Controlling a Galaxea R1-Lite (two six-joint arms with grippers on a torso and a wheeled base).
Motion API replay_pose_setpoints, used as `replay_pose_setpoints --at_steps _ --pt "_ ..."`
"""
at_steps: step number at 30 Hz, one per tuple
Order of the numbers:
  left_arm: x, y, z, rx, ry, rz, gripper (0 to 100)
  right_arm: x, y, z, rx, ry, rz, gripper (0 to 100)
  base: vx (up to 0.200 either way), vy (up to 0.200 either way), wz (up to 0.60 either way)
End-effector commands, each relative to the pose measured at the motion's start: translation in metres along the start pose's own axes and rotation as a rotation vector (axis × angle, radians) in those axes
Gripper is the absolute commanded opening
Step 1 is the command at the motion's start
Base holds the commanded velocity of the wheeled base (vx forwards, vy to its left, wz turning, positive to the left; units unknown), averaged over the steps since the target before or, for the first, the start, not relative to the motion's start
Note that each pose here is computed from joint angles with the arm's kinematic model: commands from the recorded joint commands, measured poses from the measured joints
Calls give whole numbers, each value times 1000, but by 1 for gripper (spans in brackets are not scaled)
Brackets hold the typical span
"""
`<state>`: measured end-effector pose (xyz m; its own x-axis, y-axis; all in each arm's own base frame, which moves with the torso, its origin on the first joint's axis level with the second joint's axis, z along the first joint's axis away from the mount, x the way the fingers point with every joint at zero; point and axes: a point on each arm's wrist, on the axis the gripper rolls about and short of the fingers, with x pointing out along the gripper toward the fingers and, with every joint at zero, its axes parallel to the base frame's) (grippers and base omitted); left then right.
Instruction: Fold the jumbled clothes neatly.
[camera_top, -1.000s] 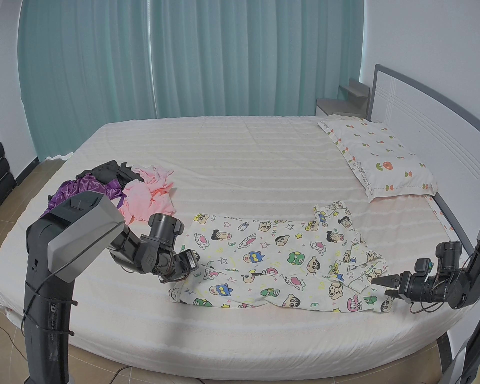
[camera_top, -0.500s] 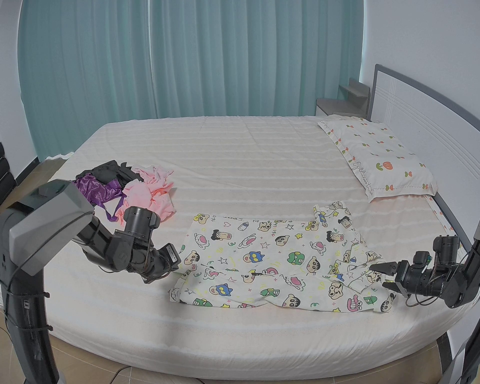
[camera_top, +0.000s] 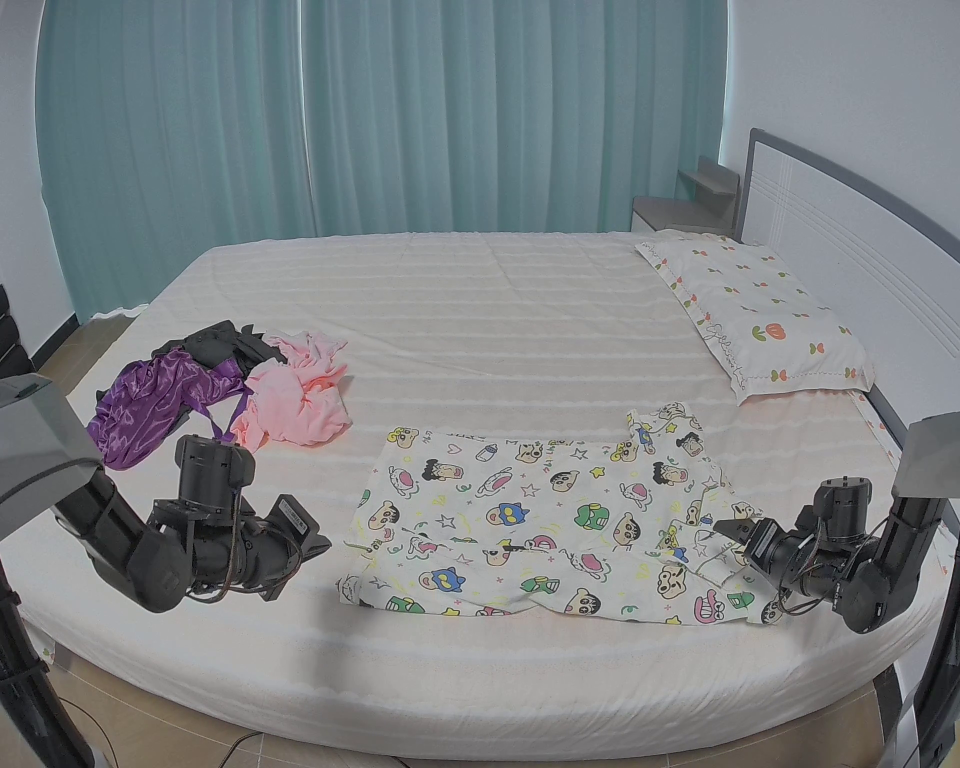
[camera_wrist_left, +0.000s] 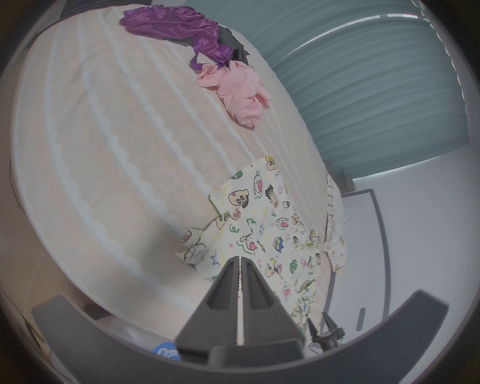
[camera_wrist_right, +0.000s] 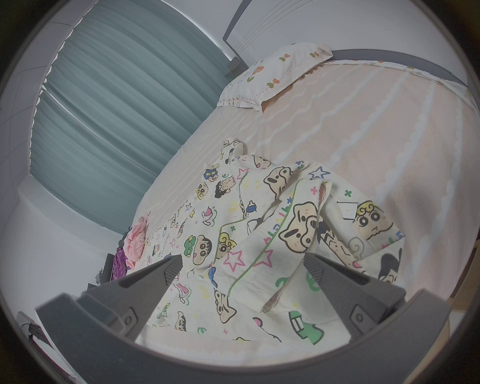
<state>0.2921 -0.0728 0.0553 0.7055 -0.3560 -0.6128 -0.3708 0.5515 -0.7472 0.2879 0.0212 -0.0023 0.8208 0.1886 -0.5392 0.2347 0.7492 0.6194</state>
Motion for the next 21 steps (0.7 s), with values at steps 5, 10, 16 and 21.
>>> replay_pose_setpoints --at_steps 5,10,16,21 --pt "-9 14 -24 4 9 -54 0 18 -12 -17 -10 -21 -61 100 0 0 0" --pt "-7 18 -27 5 8 -50 0 20 -18 -18 -23 -36 -84 100 0 0 0" --pt "-6 21 -27 2 13 -38 0 27 -19 -22 -34 -26 -86 100 0 0 0" --pt "-6 23 -29 2 17 -32 0 32 -19 -23 -37 -25 -92 100 0 0 0"
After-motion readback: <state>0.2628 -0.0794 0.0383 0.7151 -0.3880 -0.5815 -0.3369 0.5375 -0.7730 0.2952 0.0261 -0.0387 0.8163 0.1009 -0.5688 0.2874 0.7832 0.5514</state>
